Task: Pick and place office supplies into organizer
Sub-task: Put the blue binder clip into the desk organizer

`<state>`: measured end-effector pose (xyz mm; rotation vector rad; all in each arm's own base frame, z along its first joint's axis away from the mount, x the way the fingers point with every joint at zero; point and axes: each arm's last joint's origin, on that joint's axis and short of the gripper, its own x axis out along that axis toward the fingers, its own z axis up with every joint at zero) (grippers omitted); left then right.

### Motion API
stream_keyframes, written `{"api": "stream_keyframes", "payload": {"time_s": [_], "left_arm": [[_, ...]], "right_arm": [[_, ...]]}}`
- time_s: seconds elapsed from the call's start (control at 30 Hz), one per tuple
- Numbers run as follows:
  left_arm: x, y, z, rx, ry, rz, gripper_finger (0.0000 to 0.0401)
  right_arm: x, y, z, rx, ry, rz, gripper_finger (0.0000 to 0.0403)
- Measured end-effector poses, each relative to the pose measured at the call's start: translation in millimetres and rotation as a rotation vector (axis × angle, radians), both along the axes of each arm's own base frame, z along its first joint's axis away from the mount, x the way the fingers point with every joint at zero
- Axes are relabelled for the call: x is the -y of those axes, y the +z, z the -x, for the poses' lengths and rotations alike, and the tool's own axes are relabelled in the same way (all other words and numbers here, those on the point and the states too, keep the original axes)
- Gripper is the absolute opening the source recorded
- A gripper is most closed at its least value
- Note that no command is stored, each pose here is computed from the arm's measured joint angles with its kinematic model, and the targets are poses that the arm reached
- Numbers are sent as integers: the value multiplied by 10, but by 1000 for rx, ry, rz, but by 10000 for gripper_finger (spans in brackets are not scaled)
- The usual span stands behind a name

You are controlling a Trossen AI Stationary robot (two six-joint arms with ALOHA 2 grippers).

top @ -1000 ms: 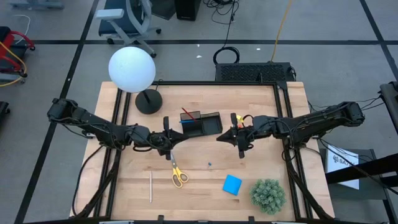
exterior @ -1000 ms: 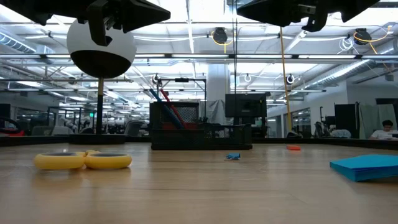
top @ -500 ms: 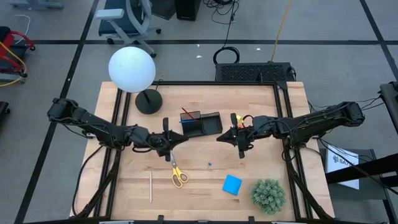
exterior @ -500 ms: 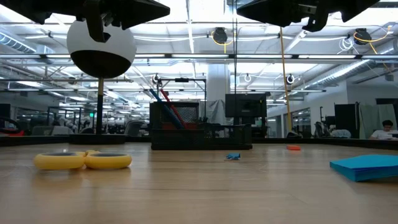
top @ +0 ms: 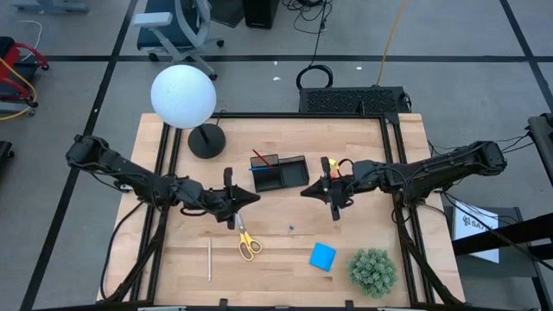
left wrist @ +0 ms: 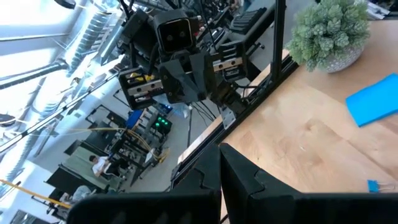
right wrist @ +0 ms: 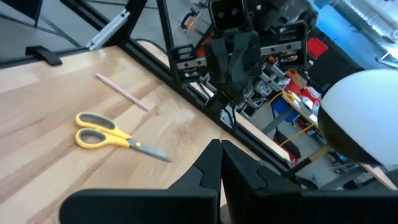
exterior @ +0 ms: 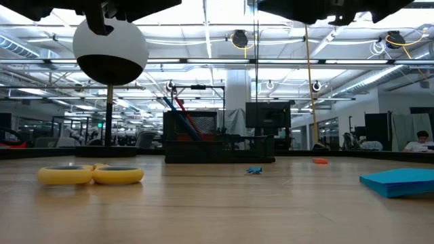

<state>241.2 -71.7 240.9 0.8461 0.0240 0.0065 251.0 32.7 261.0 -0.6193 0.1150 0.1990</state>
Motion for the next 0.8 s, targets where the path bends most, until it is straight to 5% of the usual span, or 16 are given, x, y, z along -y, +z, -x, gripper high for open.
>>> {"api": "stream_keyframes", "payload": {"time_s": [0.23,0.8], "left_arm": [[84,99,90,40,-44,17,8],[275,255,333,86,-4,157,117]], "right_arm": [[-71,15,8,16,29,-1,27],[-86,49,6,30,17,-128,94]]}}
